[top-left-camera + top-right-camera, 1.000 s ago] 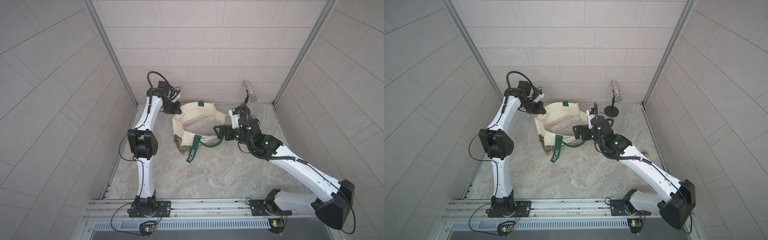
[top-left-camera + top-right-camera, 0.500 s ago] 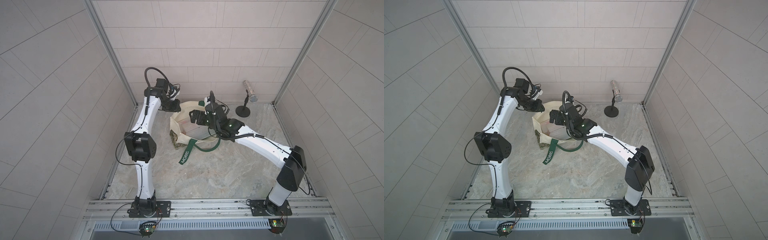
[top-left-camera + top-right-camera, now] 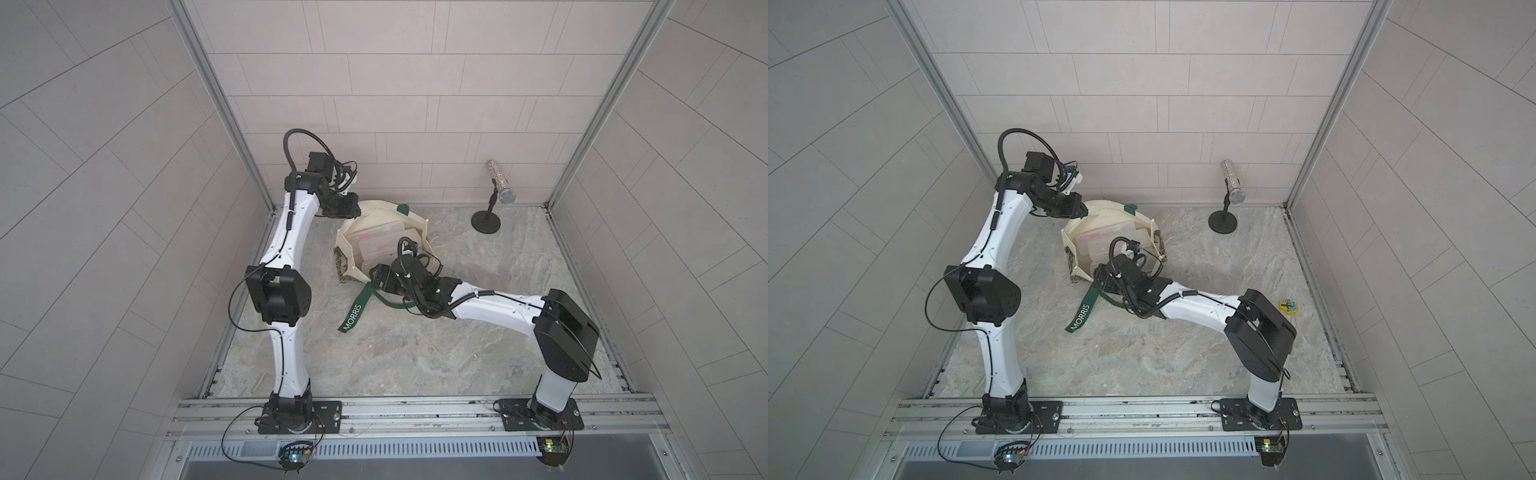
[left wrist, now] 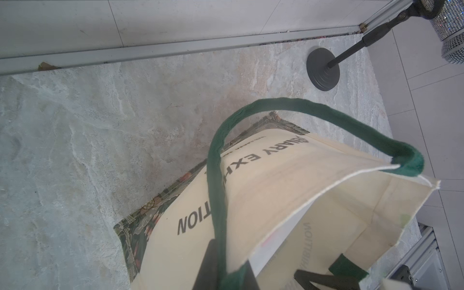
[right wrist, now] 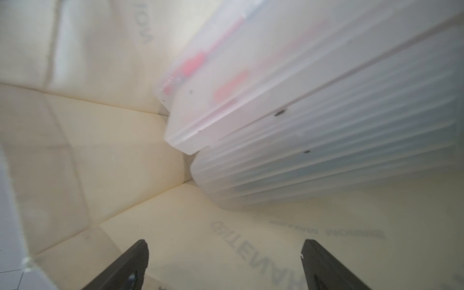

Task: Take out the pencil case from the canvas bag
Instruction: Adjust the canvas bag at the center of the board.

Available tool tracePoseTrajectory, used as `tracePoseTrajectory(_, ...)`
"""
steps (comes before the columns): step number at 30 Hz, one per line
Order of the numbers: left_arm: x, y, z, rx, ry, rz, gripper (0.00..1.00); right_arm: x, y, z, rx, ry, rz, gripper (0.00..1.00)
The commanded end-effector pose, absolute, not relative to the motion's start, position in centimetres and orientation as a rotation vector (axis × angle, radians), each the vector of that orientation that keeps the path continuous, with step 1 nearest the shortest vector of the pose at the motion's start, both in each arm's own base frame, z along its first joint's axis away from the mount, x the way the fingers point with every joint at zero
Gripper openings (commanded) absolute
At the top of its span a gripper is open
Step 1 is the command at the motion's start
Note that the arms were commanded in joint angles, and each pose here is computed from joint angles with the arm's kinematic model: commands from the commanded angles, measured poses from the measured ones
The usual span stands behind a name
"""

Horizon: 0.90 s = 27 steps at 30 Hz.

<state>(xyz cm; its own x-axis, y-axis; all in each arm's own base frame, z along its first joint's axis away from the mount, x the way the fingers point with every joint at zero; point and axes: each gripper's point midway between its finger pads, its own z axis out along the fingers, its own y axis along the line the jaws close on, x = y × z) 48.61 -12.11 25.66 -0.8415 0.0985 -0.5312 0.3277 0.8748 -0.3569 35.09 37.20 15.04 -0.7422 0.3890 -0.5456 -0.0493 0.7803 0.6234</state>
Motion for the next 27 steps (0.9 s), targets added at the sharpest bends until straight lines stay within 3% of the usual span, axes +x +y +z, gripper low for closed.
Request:
tracePoseTrajectory(1, 46.9, -12.2, 30.2, 0.377, 2.394, -0.616, 0.0, 35.5, 35.5, 13.7, 0.339, 2.274, 0.784, 1.0)
tracePoseTrajectory(13, 40.7, -15.4, 28.5, 0.615, 2.279, -0.881, 0.0, 36.1, 32.7, 7.6, 0.249, 2.401, 0.576, 1.0)
tracePoseTrajectory(20, 38.8, -15.4, 25.3, 0.591, 2.284, -0.904, 0.0, 36.2, 35.1, 10.0, 0.266, 2.247, 0.956, 1.0)
tracePoseTrajectory(27, 38.1, -15.7, 24.6, 0.53, 2.237, -0.932, 0.0, 36.2, 35.8, 13.2, 0.318, 2.103, 1.106, 1.0)
